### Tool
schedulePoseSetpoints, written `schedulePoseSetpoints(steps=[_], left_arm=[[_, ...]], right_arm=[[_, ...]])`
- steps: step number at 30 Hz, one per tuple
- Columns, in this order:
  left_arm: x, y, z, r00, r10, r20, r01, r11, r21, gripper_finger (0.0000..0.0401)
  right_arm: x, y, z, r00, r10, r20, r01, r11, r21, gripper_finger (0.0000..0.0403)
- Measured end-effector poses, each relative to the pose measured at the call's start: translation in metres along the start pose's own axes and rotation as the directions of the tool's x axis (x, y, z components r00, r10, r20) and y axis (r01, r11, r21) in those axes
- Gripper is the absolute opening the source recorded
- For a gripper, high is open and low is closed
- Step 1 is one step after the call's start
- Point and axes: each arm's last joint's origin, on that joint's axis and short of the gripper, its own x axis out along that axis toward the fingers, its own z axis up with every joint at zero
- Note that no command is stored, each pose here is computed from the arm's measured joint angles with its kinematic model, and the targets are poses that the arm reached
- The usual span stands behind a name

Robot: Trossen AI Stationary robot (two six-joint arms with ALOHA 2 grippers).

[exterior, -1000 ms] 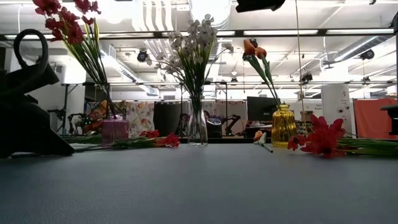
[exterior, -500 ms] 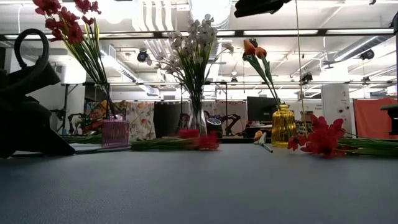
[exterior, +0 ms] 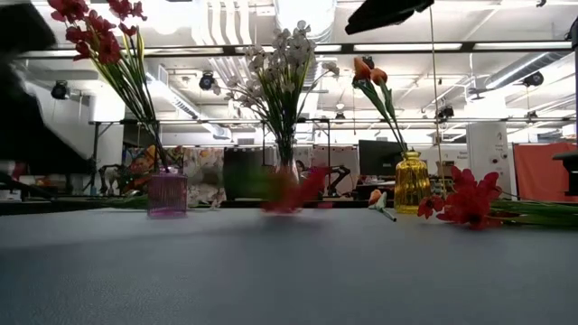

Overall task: Sort flowers into vase by color
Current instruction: Put the red flower into the purple vase

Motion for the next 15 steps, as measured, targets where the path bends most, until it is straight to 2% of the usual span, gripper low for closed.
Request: schedulePoseSetpoints(steps=[8, 12, 15], left_arm=[[-0.031, -0.005, 0.023, 0.989, -0.108, 0.106, 0.112, 0.993, -0.034, 0.0], [-0.042, -0.003, 0.032, 0.962, -0.138, 0.236, 0.147, 0.989, -0.024, 0.0], [-0.049, -0.001, 0.037, 0.921, -0.153, 0.358, 0.176, 0.984, -0.033, 0.0]], right_arm=[[-0.006, -0.003, 0.001, 1.0, 0.002, -0.011, -0.001, 1.0, 0.005, 0.0249], [-0.018, -0.006, 0.007, 1.0, 0.01, 0.026, -0.01, 1.0, 0.0, 0.0249], [-0.031, -0.007, 0.01, 0.997, 0.025, 0.067, -0.024, 1.0, -0.008, 0.0249]])
